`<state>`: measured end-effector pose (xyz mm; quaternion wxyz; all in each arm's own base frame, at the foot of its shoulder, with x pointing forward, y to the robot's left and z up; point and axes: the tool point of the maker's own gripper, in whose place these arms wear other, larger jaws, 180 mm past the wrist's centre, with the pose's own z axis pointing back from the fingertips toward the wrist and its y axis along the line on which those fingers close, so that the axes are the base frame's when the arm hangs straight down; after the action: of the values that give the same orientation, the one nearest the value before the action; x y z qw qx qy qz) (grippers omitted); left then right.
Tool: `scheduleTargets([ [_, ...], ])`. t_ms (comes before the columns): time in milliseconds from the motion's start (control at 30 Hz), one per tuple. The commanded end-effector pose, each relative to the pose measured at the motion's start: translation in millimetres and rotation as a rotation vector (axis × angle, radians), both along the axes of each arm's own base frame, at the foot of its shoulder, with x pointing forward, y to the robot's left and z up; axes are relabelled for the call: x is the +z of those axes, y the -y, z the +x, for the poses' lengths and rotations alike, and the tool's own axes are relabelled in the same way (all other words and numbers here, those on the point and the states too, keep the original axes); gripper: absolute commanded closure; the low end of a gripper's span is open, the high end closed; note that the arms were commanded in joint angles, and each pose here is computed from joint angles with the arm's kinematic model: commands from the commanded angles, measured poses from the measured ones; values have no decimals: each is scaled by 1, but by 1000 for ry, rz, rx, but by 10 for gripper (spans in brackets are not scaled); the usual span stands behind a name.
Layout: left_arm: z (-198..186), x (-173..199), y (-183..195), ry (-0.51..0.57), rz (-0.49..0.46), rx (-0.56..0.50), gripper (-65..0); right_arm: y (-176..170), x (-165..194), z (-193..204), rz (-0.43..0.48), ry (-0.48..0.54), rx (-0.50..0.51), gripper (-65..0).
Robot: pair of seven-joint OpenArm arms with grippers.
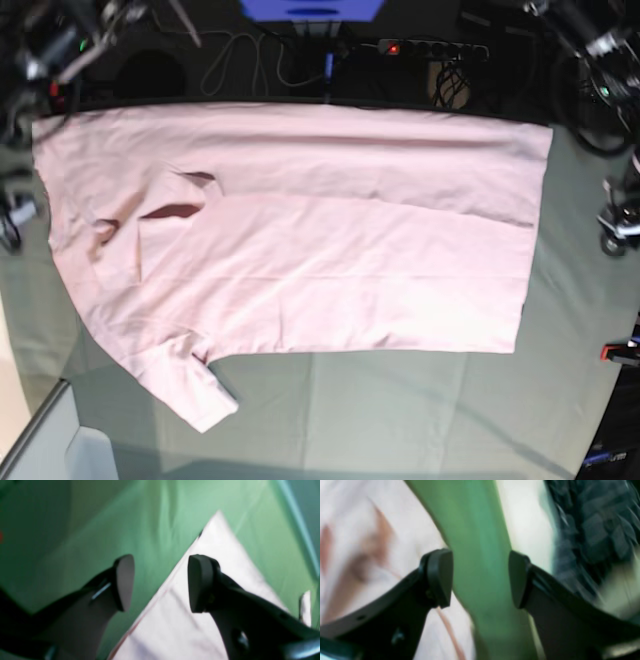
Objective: Layout the t-shirt on the table in an organized manner, then fold the t-shirt properly
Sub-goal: 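Release the shirt and raise both grippers away, then lower both grippers onto the shirt's hem edge at its two ends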
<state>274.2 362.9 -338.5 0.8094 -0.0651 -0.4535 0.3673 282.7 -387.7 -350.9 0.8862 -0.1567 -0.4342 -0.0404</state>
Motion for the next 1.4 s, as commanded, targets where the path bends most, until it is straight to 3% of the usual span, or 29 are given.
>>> scheduleTargets([
  [0, 13, 18, -4, 54, 21, -4, -332, 1, 13, 28, -15, 36, 34, -362],
  [167, 33, 37, -3, 115, 18, -3, -332, -22, -15, 112, 116, -46, 176, -362],
  [267, 41, 46, -5, 144, 24, 1, -332, -37, -23, 148, 228, 10, 227, -362],
  [433, 49, 46, -8, 126, 45, -31, -332, -52, -42, 158, 353, 104, 248, -362],
  [600, 75, 26, -2, 82, -16, -71, -332, -36, -52, 160, 265, 157, 146, -362],
  [700, 84, 19, -6, 98, -41, -42, -332, -28, -53, 160, 193, 154, 118, -362],
  [833, 100, 10, 3, 82, 21, -64, -332, -16, -63, 149, 126, 124, 69, -362],
  [1067, 122, -15, 25, 43, 179, -133, -332, -16, -82, 130, 128, 78, 59, -362],
  [1367, 150, -67, 37, -31, 162, -154, -332, -31, -103, 117, 155, 36, 73, -348],
])
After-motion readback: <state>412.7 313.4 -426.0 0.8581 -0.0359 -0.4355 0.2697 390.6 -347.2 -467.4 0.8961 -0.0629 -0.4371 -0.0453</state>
